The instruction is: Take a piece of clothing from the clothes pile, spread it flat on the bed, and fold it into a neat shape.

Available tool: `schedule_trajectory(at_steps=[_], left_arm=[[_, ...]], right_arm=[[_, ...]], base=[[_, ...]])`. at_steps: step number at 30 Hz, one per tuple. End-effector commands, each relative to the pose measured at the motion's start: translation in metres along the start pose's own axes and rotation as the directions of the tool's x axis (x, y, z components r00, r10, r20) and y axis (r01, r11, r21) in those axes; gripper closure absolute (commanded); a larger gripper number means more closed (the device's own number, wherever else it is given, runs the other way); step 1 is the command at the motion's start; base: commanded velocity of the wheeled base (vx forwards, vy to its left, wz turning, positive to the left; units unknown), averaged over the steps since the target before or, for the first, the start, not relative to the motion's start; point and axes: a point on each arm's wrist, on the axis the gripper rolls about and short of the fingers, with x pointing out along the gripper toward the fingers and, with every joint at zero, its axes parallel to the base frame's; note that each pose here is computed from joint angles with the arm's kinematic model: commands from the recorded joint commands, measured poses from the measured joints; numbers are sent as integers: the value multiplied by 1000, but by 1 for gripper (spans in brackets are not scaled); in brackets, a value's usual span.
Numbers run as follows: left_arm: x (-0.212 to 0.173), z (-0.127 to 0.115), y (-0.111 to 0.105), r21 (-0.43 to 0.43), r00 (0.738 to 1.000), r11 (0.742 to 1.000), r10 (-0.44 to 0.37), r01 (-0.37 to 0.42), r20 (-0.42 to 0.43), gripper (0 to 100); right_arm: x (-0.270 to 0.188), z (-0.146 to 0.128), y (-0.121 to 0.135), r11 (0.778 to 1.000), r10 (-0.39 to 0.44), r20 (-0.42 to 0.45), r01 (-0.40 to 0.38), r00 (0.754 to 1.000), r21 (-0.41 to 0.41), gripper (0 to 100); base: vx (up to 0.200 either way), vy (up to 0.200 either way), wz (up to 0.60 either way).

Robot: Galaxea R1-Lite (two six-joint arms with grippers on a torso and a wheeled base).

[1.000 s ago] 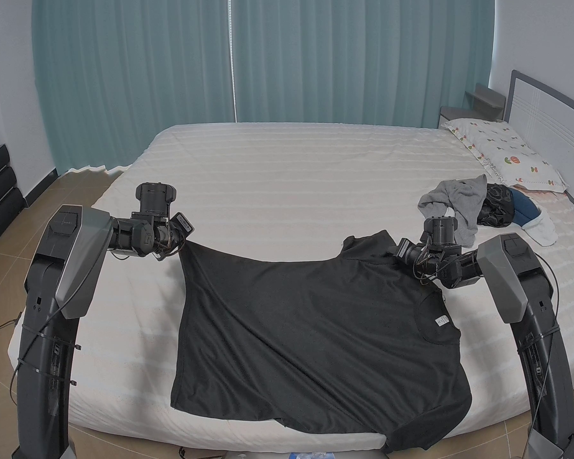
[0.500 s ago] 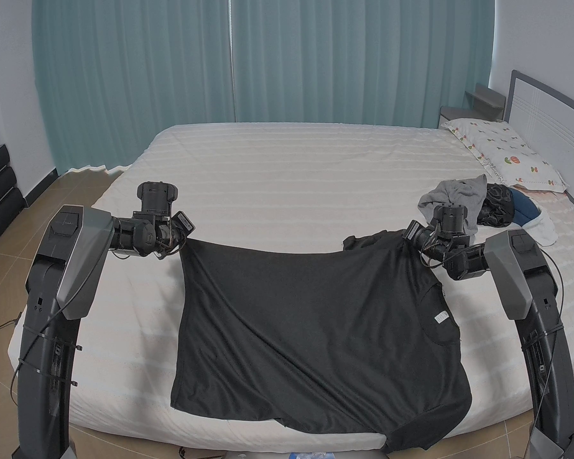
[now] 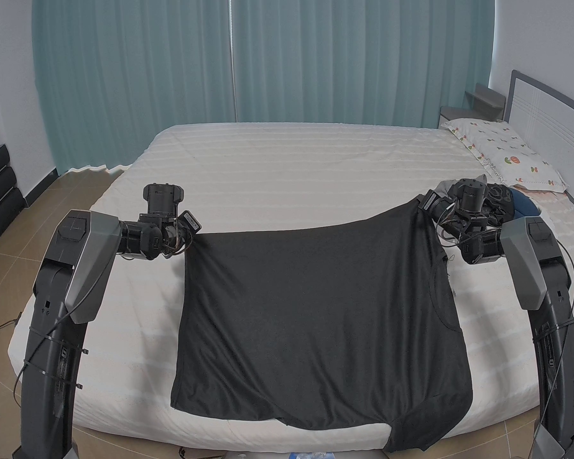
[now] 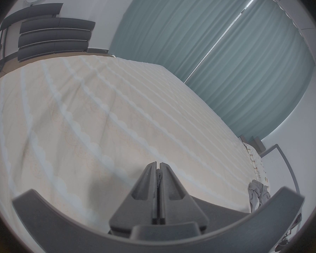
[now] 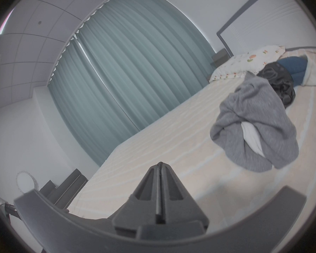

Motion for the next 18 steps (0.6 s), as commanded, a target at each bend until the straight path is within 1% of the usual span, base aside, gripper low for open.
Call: schedule_trajectory(at_steps=[1, 4, 7, 12, 18], left_arm=[[3, -5, 1, 2, 1000, 1000, -1, 1, -6, 100], [4, -5, -1, -4, 1000, 1000, -17, 17, 12, 100], [7, -6, 1, -10, 999, 1000, -27, 27, 25, 100], [14, -15, 7, -4, 1000, 1000, -13, 13, 5, 100], [20, -25, 10, -2, 1000, 1000, -14, 14, -19, 100]], right_arm=[[-2, 9, 0, 1000, 6, 21, -5, 1000, -14, 100], [-2, 10, 0, 1000, 11, 30, -11, 999, -19, 100], [0, 0, -4, 1000, 6, 21, -5, 1000, -24, 100], [5, -28, -19, 999, -20, -32, 19, 999, -33, 100], [7, -60, -35, 998, -50, -85, 48, 995, -27, 100]], base=[[0, 0, 0], [0, 0, 0], [0, 0, 0], [0, 0, 0], [0, 0, 0]])
